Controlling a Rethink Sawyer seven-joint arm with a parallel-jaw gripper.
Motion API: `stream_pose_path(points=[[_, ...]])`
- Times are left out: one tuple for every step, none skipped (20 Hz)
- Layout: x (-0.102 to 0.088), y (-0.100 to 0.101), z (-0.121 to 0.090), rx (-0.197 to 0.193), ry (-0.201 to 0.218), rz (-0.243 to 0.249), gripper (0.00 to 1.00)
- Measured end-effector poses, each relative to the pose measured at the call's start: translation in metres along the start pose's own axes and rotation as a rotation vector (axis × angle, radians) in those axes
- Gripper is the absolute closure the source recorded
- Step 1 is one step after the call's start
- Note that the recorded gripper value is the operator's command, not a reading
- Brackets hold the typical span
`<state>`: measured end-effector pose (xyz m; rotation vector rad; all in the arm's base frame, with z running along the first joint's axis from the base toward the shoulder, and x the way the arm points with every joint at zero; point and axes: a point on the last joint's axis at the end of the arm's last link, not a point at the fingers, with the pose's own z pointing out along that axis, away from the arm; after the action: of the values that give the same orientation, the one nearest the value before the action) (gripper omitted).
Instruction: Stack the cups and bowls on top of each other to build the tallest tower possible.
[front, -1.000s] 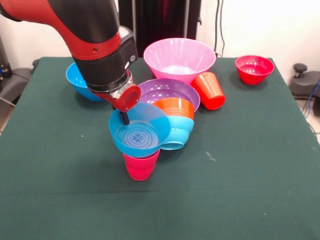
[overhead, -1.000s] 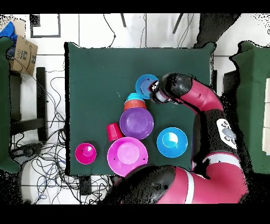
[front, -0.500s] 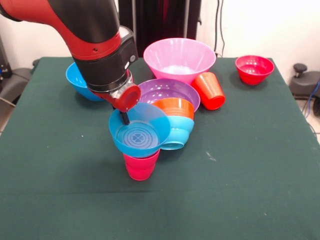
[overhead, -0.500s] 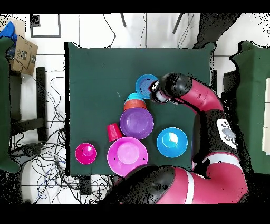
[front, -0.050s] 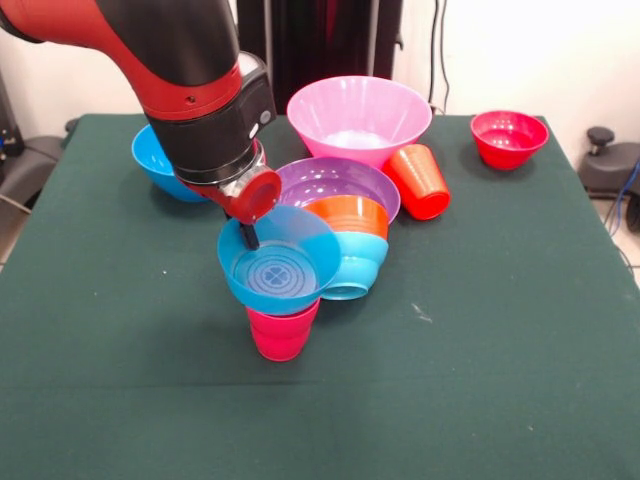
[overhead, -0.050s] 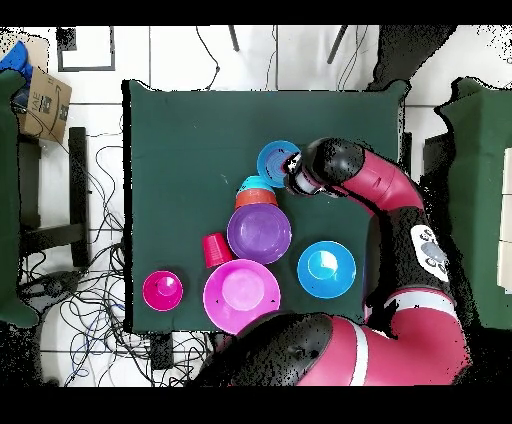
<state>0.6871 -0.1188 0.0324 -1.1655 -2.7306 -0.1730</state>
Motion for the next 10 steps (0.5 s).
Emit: stream_pose_path(points=[[0.0001, 0.0001, 0.0000, 0.000, 0.000, 0.000, 1.00], [0.0002, -0.0001, 0.0000, 0.001, 0.000, 0.000, 1.00], [0.0003, -0.0001, 0.0001, 0.002, -0.001, -0.001, 1.00], [0.0005, -0.0001, 0.0001, 0.003, -0.001, -0.001, 1.00], [0.0007, -0.0001, 0.0001, 0.004, -0.001, -0.001, 1.00], [0.0009, 0.0001, 0.0001, 0.005, -0.002, -0.001, 1.00], [0.0016, 0.0007, 0.0003, 0.007, -0.002, -0.003, 1.00], [0.0023, 0.0014, 0.0004, 0.008, -0.003, -0.004, 1.00], [0.0028, 0.0020, 0.0005, 0.009, -0.003, -0.006, 1.00], [0.0032, 0.0024, 0.0006, 0.009, -0.003, -0.007, 1.00]])
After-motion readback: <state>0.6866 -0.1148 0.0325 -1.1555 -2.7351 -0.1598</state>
